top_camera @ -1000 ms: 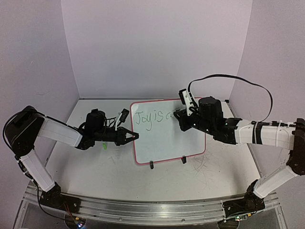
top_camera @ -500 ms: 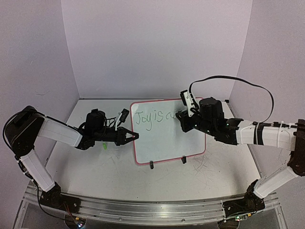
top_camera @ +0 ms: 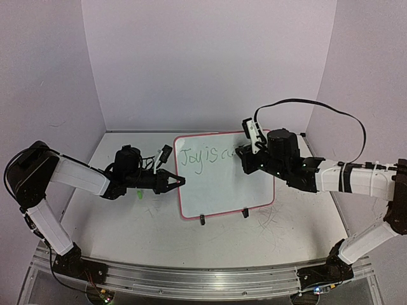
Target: Write a sentence on the whiteboard
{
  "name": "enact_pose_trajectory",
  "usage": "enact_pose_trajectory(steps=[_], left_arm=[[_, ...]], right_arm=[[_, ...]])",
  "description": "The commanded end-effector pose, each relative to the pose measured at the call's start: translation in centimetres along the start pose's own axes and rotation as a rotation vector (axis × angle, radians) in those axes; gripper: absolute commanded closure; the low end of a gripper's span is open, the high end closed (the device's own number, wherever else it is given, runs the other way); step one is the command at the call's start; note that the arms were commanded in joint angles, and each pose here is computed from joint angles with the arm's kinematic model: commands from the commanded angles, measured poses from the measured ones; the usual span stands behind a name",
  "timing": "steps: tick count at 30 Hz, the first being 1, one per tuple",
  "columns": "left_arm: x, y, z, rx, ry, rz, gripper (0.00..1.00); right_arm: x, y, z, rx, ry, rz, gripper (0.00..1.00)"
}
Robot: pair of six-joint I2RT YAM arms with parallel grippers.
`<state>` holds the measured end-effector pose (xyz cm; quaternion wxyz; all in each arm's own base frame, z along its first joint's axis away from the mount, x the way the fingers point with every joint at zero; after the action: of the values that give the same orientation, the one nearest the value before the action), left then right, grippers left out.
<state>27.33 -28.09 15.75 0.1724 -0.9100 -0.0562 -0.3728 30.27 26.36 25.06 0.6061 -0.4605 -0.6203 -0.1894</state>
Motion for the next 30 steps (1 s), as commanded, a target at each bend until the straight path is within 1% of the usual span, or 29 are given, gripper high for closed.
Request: enact_pose_trajectory(steps=[1,9,19,22,27,30], left_arm=[[0.3,-0.6,3.5,0.237,0.007,-0.060,1.00],[0.3,-0.5,3.5,0.237,0.008,-0.060,1.00],[0.2,-0.4,3.6,0.239,0.009,-0.056,1.00],[0.2,-0.4,3.7,0.241,0.010,-0.055,1.00],[0.1,-0.3,3.8,0.241,0.006,-0.052,1.00],[0.1,-0.2,3.8,0.241,0.007,-0.051,1.00]], right_arm=[[1.9,0.4,-1.1,-0.047,0.026,-0.062,1.00],[2.3,1.0,-0.7,-0.019,0.027,-0.069,1.00],[1.4,1.6,0.0,0.026,0.035,-0.042,1.00],[1.4,1.0,-0.2,0.022,0.038,-0.045,1.00],[3.2,-1.1,-1.6,-0.021,0.053,-0.111,1.00],[2.8,-1.2,-2.3,-0.031,0.052,-0.107,1.00]])
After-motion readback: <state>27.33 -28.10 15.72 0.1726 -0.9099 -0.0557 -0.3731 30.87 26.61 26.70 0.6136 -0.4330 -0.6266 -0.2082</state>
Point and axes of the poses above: each gripper's point midway between its finger pads, its own y axis out along the fingers, its own z axis along the line the jaws close on, x = y × z, the point moved 6 cm from there along -y, back along the fingers, and after that the axes turned 12 degrees about -y, right-handed, at the moved point
